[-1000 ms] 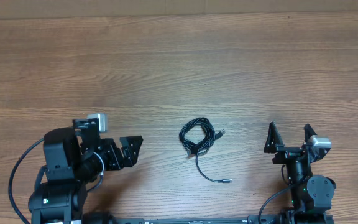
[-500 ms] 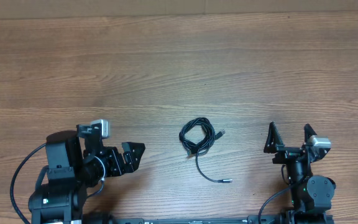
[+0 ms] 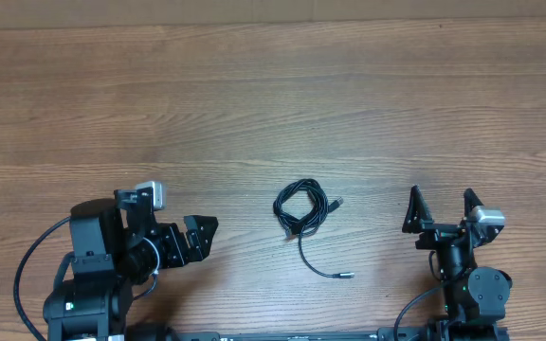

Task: Untangle cables
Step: 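Move the left gripper forward over the coiled black cable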

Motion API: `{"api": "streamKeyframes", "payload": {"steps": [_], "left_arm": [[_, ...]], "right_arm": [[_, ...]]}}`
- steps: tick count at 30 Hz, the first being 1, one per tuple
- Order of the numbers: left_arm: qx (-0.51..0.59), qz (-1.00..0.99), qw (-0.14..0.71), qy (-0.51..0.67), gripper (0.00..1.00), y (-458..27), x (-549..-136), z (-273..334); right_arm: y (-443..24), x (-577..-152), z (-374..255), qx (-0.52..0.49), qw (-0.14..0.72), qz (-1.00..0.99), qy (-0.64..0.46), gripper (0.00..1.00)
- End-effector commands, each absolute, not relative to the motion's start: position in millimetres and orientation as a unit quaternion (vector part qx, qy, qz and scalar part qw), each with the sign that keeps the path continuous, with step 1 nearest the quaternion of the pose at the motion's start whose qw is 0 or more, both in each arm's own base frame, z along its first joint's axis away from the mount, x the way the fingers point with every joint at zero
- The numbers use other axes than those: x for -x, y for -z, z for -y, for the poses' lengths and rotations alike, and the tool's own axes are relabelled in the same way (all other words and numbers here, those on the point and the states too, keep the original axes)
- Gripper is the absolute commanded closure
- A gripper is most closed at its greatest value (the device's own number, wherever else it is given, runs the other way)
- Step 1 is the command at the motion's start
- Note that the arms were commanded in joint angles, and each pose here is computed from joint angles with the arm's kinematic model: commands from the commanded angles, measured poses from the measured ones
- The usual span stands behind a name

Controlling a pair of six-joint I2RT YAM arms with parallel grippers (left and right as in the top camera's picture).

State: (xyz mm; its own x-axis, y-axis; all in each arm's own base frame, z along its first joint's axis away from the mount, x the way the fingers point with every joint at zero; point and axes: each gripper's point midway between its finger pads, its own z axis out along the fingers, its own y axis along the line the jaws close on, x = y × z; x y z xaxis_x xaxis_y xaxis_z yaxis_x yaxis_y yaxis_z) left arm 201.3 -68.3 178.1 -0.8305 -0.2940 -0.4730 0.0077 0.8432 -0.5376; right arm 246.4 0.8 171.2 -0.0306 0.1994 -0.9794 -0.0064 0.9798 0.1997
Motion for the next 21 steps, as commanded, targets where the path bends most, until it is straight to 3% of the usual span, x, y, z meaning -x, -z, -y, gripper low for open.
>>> {"api": "streamKeyframes", "payload": {"steps": [1, 13, 21], "left_arm": [[0.073, -0.917, 0.290, 0.263, 0.00, -184.3, -203.2, 66.0], [0.101, -0.918, 0.284, 0.257, 0.00, -181.6, -203.4, 61.6], [0.103, -0.921, 0.274, 0.256, 0.07, -178.6, -199.5, 62.1]], "right_arm": [[-167.9, -246.9, 1.0, -0.071, 0.692, -0.715, -0.070, 0.00], [-167.9, -246.9, 1.0, -0.071, 0.692, -0.715, -0.070, 0.00], [-167.9, -246.9, 1.0, -0.071, 0.692, -0.715, -0.070, 0.00]]}}
